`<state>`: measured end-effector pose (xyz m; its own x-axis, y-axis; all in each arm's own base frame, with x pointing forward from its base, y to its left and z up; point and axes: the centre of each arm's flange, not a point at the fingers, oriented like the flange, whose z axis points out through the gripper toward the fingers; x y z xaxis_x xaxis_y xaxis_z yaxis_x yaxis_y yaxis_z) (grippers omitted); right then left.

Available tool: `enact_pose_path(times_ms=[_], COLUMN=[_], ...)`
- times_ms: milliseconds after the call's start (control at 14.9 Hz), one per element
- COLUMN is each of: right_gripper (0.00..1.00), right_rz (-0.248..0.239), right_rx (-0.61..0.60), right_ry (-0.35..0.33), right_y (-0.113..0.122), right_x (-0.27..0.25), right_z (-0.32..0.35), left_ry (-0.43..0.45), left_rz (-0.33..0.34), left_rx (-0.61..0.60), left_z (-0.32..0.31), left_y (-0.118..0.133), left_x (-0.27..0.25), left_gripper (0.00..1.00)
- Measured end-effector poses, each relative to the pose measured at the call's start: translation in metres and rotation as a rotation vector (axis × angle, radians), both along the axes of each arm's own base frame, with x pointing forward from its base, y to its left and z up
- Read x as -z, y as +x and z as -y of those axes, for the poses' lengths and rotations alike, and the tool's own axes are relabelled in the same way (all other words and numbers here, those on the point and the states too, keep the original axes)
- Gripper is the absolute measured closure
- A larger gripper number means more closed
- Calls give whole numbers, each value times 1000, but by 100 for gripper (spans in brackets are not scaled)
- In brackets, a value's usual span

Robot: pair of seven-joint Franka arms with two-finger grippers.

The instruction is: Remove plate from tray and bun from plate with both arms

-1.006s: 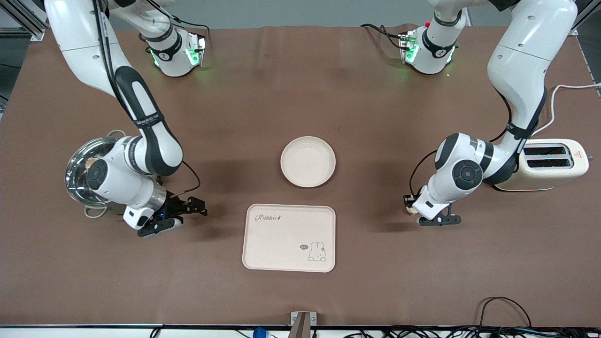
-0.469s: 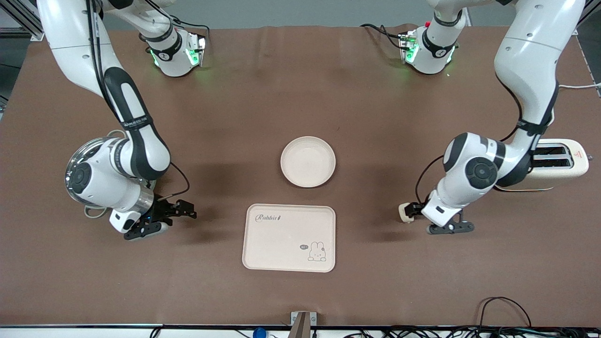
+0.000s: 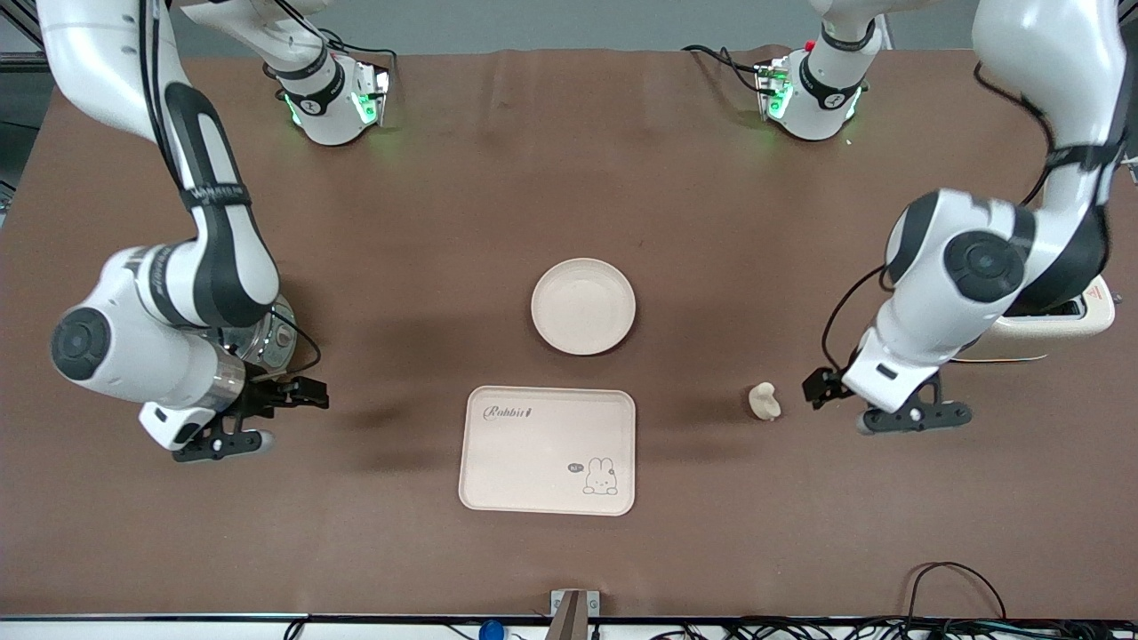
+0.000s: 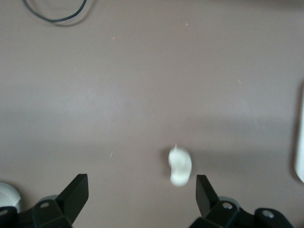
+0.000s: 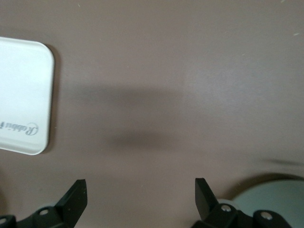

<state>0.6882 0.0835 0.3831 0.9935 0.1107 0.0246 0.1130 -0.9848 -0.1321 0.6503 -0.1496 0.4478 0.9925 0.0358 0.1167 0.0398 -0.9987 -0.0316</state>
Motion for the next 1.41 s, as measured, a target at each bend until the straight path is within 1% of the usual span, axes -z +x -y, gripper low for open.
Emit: enact_pose_path(times_ms=[134, 335, 469, 603, 737, 939, 1073, 1140, 1274, 1408], right_gripper=[0, 0, 0, 0, 0, 0, 0, 0, 0, 0], right_rz=[16, 23, 33, 37, 41, 50, 49, 44, 37, 24], right_rx=[8, 22, 24, 31, 44, 61, 60, 60, 61, 61], right_ry=[-3, -16, -26, -28, -44, -76, -110, -118, -122, -125], right_y=[-6, -22, -41, -65, -92, -132, -159, -169, -181, -182], right_x=[-34, -87, -133, -179, -218, -261, -279, -284, -286, -280], right_z=[4, 25, 36, 47, 65, 87, 96, 98, 101, 103], left_ry=[0, 3, 2, 5, 4, -2, 0, 0, 0, -1], left_rz=[-43, -32, -9, -15, -18, -25, -35, -39, -34, -31], left_rx=[32, 109, 150, 144, 130, 106, 111, 113, 112, 110], left_z=[-10, -65, -111, -137, -136, -107, -97, -96, -97, -98], left_y=[-15, -32, -47, -69, -89, -117, -128, -129, -128, -127], left_x=[-59, -126, -162, -189, -203, -200, -192, -190, -190, -192], left_gripper=[0, 0, 0, 0, 0, 0, 0, 0, 0, 0])
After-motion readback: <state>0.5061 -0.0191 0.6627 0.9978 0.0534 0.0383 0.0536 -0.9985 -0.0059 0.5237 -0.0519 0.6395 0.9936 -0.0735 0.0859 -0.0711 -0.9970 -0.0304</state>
